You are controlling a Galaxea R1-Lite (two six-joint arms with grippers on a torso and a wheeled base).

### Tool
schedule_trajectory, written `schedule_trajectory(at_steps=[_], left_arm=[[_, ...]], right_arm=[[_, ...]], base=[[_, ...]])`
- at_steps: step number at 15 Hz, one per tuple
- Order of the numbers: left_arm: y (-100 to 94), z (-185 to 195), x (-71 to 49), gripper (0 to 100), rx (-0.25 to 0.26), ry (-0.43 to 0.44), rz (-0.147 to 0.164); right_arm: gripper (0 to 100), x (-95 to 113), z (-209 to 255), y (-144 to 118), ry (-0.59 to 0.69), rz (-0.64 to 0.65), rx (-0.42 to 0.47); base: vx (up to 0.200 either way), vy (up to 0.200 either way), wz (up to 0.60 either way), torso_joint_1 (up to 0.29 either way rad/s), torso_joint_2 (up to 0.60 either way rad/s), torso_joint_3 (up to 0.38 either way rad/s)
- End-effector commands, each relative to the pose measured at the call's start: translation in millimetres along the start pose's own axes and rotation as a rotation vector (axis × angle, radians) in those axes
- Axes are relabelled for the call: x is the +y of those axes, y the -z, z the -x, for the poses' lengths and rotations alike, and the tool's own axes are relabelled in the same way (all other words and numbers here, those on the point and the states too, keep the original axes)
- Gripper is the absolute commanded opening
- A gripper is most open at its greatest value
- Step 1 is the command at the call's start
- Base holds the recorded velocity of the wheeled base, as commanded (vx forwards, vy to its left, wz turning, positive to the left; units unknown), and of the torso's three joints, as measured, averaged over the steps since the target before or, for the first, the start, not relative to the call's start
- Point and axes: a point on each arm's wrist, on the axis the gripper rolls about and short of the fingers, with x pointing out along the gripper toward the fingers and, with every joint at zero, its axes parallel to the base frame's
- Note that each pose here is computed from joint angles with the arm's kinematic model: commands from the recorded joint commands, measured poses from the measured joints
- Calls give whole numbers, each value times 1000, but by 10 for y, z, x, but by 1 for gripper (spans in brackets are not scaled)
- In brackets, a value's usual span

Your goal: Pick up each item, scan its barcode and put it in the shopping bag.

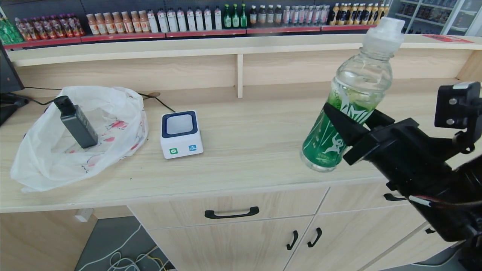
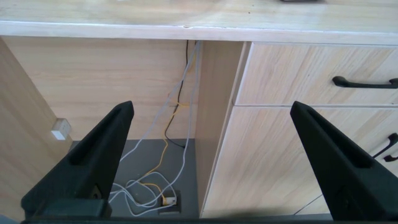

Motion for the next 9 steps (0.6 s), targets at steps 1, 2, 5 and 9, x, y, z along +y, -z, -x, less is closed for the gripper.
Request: schedule_trajectory(at_steps=[1,2,5,9], left_arm=[[0,-1,0,100,1,0,0],[0,-1,0,100,1,0,1],[0,-1,0,100,1,0,0],[0,-1,0,100,1,0,3]], right_arm=[[0,-205,-244,-27,79,17,-63],[0,-246,-271,-37,93,20,-73],[0,-304,-294,-14,115,16,-70],[0,-321,-291,-24,120,8,-74]], base=[[0,0,0,0,0,0],[0,0,0,0,0,0],[0,0,0,0,0,0],[0,100,0,2,6,2]])
